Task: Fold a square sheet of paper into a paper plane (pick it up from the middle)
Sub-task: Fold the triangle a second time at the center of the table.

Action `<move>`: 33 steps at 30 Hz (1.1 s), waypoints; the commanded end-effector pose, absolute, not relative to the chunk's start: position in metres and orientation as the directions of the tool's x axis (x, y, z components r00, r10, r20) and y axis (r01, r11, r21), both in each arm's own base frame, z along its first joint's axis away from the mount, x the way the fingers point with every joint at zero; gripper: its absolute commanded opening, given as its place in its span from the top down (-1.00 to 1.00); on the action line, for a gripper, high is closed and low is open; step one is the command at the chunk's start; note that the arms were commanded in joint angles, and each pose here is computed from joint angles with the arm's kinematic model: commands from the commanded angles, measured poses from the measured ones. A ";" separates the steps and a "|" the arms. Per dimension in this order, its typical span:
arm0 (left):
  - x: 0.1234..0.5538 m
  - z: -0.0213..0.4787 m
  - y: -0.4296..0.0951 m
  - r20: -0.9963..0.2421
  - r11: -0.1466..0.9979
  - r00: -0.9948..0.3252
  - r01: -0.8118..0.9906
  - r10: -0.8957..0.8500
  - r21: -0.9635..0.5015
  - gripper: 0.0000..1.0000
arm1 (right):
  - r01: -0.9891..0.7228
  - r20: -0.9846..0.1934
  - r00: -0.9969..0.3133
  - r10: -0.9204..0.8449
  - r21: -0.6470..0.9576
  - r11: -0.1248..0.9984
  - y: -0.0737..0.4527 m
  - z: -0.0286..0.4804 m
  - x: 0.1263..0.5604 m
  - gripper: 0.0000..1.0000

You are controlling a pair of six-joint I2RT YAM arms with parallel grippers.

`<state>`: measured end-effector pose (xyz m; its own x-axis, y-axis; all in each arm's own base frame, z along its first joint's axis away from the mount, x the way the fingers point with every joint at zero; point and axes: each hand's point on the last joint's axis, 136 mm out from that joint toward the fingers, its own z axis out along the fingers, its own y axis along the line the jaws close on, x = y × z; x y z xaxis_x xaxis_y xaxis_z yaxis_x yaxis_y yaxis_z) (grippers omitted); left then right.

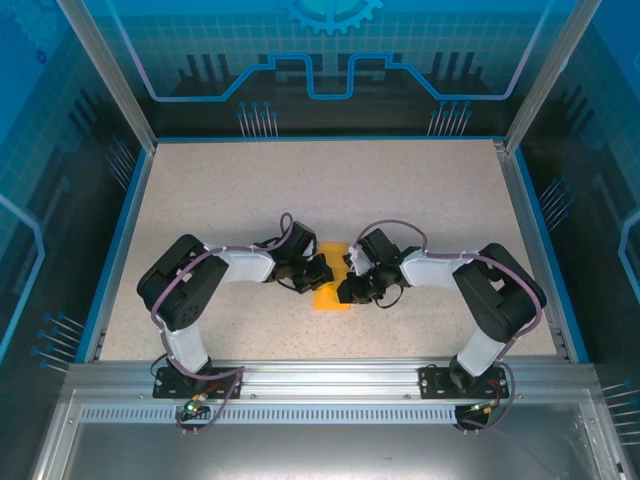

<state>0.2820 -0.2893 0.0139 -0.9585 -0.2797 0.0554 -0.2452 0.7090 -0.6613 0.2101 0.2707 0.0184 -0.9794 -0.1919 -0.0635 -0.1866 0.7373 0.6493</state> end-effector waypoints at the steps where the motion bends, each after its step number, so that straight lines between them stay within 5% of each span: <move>1: 0.269 -0.009 -0.277 0.094 0.759 -0.956 -0.278 -0.277 -0.589 0.87 | -0.127 0.033 -0.982 -0.186 0.615 0.778 0.257 -0.003 0.194 0.71; 10: 0.269 -0.009 -0.277 0.094 0.760 -0.956 -0.279 -0.278 -0.587 0.87 | -0.107 0.042 -0.986 -0.162 0.590 0.800 0.245 -0.005 0.194 0.70; 18: 0.270 -0.009 -0.278 0.094 0.761 -0.957 -0.276 -0.274 -0.588 0.88 | -0.153 -0.014 -0.980 -0.198 0.687 0.710 0.268 0.030 0.199 0.64; 33: 0.270 -0.008 -0.277 0.091 0.766 -0.959 -0.271 -0.270 -0.583 0.88 | -0.019 0.124 -0.985 -0.118 0.611 0.791 0.236 -0.022 0.180 0.77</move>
<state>0.2813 -0.2900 0.0134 -0.9598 -0.2738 0.0610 -0.2446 0.7105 -0.6598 0.2009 0.2593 0.0074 -0.9863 -0.1644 0.0146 -0.1105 0.7238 0.6811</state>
